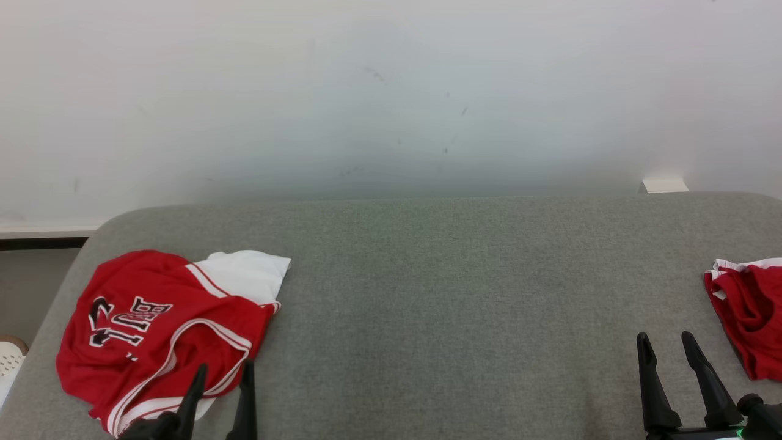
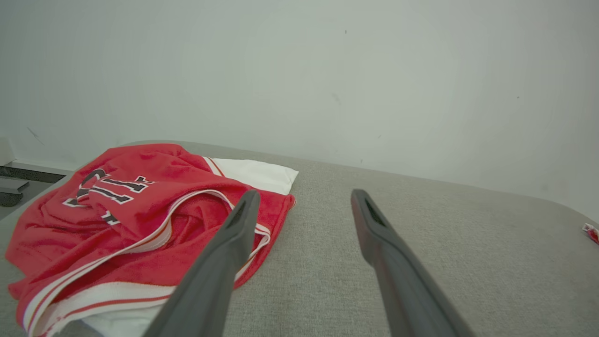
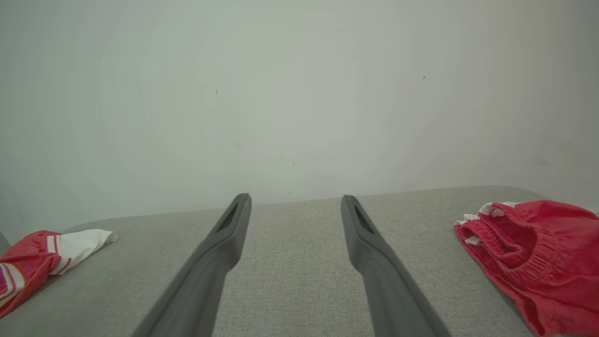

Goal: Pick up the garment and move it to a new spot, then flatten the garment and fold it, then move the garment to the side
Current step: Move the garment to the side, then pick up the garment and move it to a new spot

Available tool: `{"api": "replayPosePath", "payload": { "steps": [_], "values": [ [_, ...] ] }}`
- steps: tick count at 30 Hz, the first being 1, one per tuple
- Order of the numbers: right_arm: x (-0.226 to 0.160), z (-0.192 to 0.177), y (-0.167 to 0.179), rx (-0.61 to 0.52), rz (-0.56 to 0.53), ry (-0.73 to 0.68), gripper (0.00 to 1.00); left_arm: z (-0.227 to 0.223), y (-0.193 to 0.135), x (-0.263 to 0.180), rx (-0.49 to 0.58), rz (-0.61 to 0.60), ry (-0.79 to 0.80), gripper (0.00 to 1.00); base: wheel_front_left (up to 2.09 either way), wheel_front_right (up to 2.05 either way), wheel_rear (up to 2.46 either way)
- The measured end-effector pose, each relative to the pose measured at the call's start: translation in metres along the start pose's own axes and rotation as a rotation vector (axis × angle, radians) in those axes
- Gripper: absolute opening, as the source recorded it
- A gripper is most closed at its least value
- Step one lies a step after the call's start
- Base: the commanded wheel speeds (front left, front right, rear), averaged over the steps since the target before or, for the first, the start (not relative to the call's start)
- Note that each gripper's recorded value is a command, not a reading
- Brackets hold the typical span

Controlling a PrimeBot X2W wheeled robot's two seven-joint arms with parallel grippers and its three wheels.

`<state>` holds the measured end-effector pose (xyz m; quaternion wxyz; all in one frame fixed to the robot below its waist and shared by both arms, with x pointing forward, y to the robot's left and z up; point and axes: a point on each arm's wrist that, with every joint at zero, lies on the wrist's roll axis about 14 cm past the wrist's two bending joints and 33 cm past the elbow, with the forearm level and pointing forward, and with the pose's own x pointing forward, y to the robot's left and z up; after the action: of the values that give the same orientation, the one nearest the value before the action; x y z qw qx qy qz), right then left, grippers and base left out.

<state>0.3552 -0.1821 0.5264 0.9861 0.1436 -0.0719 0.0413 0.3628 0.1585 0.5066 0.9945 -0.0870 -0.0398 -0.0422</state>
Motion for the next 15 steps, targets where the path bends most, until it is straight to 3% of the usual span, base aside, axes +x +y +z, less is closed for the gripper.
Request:
{"api": "replayPosePath", "payload": {
  "steps": [15],
  "values": [
    [0.0, -0.011, 0.006, 0.005, 0.008, 0.03, 1.0, 0.0, -0.008, 0.004, -0.004, -0.018, 0.0, 1.0, 0.0, 0.0, 0.0]
  ]
}}
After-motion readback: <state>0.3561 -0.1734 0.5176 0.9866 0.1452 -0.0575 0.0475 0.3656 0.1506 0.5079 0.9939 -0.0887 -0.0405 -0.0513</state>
